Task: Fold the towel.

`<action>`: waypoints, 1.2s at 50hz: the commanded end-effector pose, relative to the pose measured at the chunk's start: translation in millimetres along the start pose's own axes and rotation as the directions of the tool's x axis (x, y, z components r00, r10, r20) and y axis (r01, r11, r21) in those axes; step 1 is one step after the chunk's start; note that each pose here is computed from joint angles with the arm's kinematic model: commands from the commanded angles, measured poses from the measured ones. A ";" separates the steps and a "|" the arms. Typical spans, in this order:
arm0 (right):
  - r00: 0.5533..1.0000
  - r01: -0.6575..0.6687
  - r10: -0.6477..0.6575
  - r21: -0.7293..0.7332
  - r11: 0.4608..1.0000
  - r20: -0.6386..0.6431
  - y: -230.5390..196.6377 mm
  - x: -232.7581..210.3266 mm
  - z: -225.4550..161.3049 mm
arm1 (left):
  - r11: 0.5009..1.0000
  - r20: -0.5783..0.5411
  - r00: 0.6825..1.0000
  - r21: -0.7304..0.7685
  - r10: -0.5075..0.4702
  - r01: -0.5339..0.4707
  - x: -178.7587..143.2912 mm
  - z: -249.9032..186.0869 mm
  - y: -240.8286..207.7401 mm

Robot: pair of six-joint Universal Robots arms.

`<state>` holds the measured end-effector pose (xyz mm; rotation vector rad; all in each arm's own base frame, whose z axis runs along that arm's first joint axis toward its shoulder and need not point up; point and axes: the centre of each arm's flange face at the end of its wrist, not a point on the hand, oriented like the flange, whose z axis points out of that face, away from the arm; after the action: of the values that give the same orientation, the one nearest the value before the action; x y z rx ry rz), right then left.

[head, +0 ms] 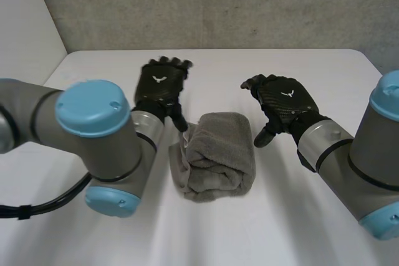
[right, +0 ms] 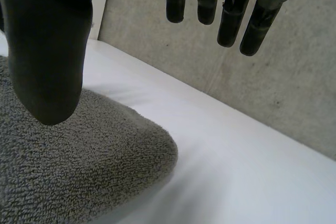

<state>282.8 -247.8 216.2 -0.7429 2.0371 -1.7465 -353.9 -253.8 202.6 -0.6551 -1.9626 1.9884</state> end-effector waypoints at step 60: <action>0.937 0.061 0.005 0.177 0.982 -0.348 -102.5 67.3 -39.7 | 0.998 0.128 0.992 0.060 -0.009 0.002 -77.3 -62.1 -102.0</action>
<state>227.2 -270.6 330.4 -0.4329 1.9718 -2.2189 -286.6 -236.4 304.0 -0.5434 -1.8963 2.1309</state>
